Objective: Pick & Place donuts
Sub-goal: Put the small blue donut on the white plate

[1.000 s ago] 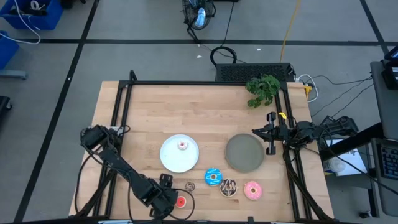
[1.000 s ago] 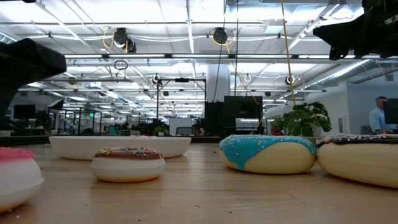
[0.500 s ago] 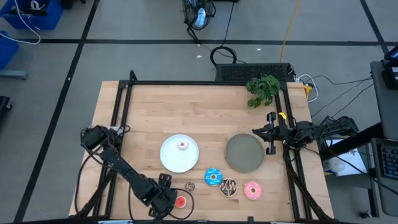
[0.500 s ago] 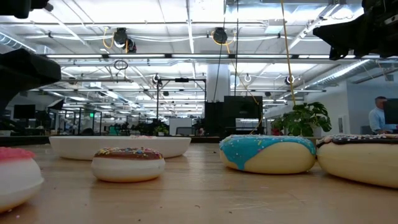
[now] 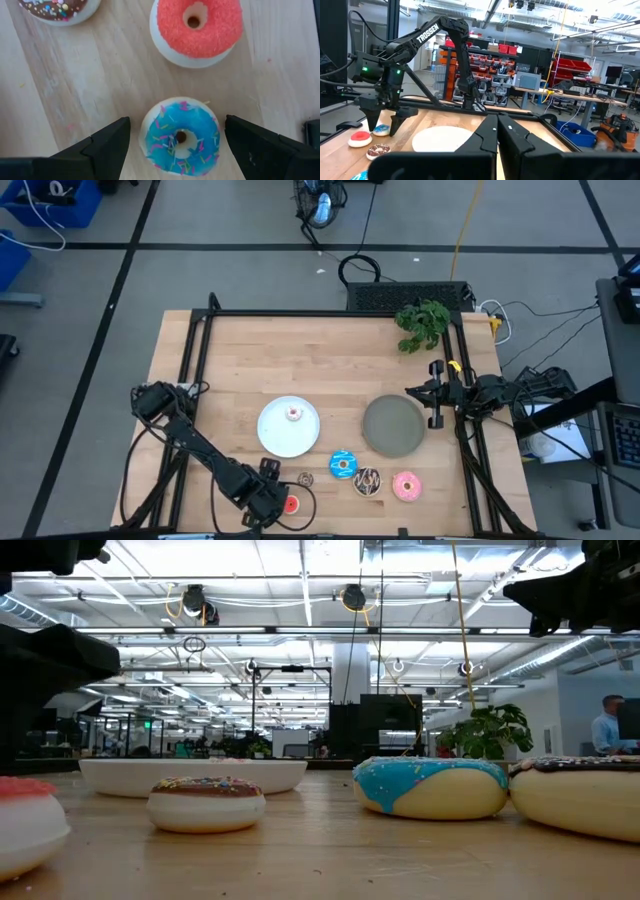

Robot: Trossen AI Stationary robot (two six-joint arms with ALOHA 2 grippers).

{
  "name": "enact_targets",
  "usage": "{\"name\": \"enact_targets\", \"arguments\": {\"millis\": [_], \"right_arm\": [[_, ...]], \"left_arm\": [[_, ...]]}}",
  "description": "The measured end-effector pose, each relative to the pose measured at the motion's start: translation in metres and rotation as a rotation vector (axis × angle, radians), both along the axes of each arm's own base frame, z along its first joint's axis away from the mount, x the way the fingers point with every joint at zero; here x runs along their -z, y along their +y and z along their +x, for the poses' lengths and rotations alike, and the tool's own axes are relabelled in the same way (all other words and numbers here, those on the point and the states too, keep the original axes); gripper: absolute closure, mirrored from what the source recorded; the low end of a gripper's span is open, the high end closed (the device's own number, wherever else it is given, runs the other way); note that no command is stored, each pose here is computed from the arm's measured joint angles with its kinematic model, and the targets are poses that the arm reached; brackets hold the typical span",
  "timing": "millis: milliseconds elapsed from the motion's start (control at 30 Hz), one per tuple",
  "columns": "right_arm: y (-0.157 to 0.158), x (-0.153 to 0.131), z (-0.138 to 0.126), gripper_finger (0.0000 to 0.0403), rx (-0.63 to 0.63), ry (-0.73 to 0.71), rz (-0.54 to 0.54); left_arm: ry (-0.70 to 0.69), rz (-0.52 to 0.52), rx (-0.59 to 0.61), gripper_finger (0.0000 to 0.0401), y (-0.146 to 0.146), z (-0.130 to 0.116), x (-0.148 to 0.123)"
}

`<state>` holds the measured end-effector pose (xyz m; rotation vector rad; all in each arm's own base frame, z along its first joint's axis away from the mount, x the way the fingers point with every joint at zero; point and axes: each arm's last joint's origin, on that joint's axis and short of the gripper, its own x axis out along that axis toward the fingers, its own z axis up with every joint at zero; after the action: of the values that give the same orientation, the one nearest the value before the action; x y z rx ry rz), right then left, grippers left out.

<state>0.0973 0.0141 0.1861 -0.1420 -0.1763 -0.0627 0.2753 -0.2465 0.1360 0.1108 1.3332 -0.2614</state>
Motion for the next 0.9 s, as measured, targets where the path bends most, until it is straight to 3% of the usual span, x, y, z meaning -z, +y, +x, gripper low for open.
{"name": "enact_targets", "arguments": {"millis": [267, 633, 900], "right_arm": [[0.000, 0.000, 0.000, 0.0403, 0.000, 0.002, 0.000], [0.000, 0.000, 0.000, 0.0403, 0.000, 0.002, 0.000], [0.000, 0.000, 0.000, 0.0403, 0.000, 0.002, 0.000]], "left_arm": [[0.017, -0.009, -0.006, 0.0084, 0.000, -0.001, 0.001], [0.040, -0.004, 0.021, 0.0194, -0.002, 0.001, -0.003], [0.050, -0.001, 0.044, 0.0245, -0.005, 0.007, -0.018]]}}
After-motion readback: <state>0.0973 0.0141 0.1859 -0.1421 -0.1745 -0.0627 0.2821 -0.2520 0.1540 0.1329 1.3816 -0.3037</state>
